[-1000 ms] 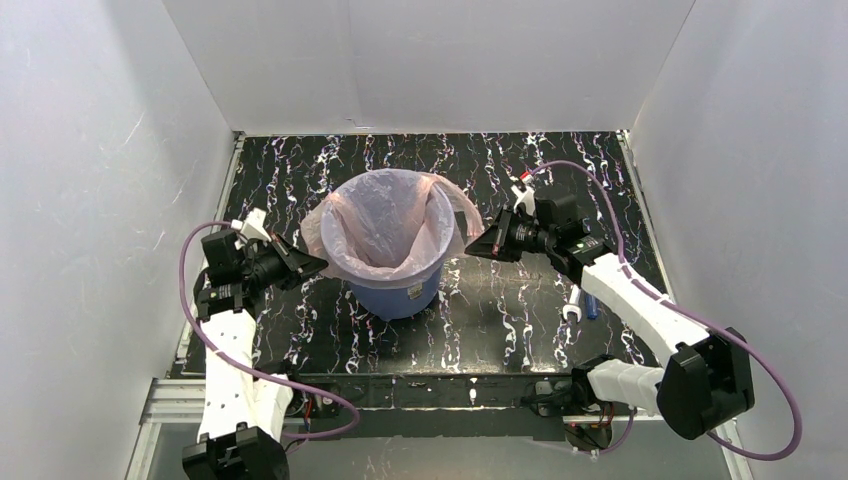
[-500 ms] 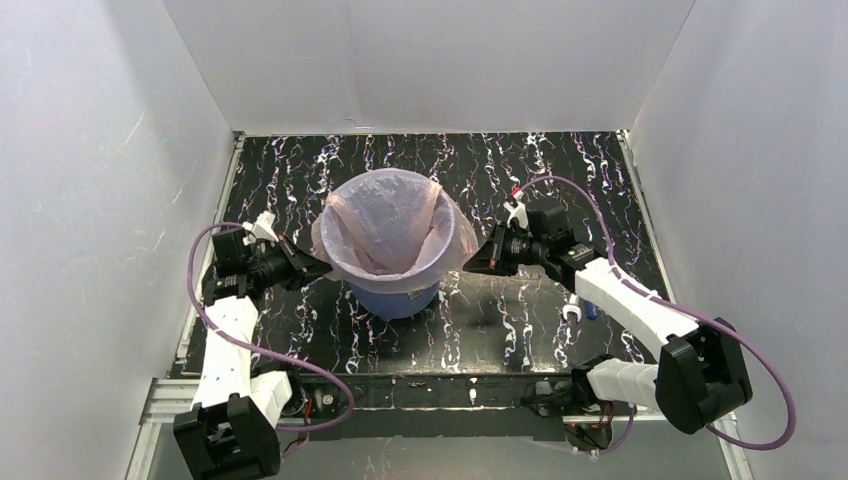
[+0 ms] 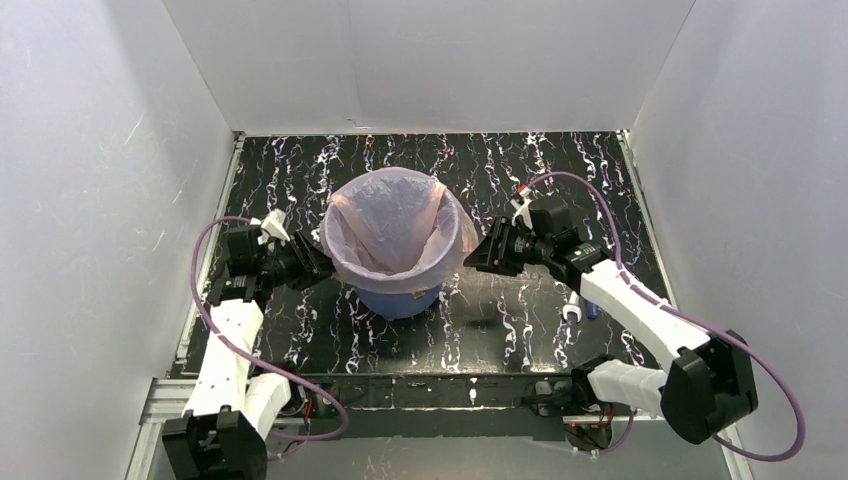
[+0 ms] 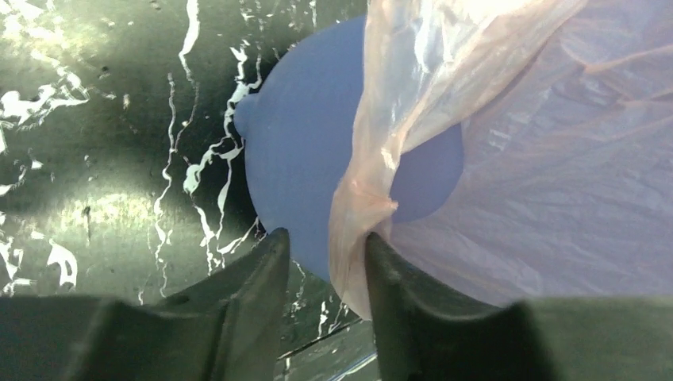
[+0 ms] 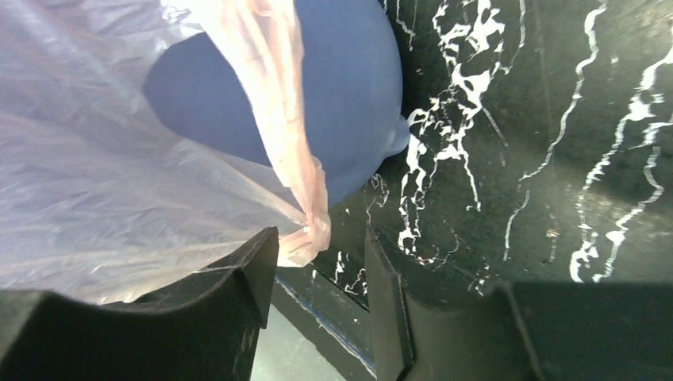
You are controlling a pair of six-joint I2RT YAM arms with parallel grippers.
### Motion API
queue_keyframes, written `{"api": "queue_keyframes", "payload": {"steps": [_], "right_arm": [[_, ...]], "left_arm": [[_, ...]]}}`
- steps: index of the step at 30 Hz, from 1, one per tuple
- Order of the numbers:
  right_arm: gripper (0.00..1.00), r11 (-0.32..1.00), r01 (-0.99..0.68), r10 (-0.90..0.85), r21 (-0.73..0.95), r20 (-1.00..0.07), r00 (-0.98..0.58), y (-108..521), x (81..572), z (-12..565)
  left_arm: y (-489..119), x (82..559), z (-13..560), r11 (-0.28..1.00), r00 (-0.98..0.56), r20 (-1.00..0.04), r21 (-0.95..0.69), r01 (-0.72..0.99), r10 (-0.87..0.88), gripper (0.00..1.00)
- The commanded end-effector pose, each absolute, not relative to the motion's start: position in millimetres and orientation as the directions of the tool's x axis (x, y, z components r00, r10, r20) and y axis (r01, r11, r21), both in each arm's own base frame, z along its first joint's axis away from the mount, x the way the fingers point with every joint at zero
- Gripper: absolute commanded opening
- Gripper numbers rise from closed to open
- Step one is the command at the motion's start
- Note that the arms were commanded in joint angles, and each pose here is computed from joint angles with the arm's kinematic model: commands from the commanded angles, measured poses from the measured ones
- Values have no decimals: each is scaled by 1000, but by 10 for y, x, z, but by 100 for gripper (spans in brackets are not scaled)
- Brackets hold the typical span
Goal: Put the trash bags into the trash bin
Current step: Adjust the trash bag in the trash bin.
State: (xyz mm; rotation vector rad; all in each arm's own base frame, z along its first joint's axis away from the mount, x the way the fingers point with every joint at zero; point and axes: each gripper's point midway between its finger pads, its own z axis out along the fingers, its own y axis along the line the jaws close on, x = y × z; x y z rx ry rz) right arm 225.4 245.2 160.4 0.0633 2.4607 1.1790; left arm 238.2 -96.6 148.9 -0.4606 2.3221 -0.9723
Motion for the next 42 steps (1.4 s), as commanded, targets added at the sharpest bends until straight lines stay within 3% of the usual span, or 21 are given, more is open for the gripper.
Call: {"api": "queue_keyframes", "payload": {"steps": [1,3,5,8,10,15,20,27,37,42], "right_arm": [[55,721,-199,230,664,-500,-835,2231,2359,1941],[60,760,-180,263,624,-549,-793,2088,2405,2024],[63,783,-175,283,597,-593,-753,1984,2433,2124],[65,769,-222,300,599,-645,-703,1971,2459,2391],[66,757,-259,304,600,-674,-673,1990,2486,2585],[66,680,-367,290,635,-693,-660,2196,2511,2978],[64,566,-429,259,704,-646,-719,2490,2506,3160],[60,595,-478,133,646,-665,-734,2600,2652,3185],[63,745,-566,-143,353,-744,-653,2611,2983,3123],[67,754,-636,-296,164,-779,-553,2770,3014,3138]], "left_arm": [[-802,2244,1491,755,-751,-435,-644,-127,-497,47],[-722,2177,1505,784,-738,-461,-603,-146,-492,51],[-648,2114,1531,802,-720,-483,-572,-171,-498,64],[-550,2052,1633,816,-673,-530,-542,-199,-516,68],[-510,2037,1757,819,-633,-567,-539,-199,-527,76],[-665,2058,2186,789,-586,-612,-610,-78,-531,79],[-865,2053,2495,728,-577,-609,-685,38,-543,79],[-956,2082,2951,691,-544,-633,-712,129,-551,81],[-936,2235,3092,761,-639,-658,-626,170,-398,74],[-972,2255,2976,778,-686,-645,-600,184,-336,58]]}}
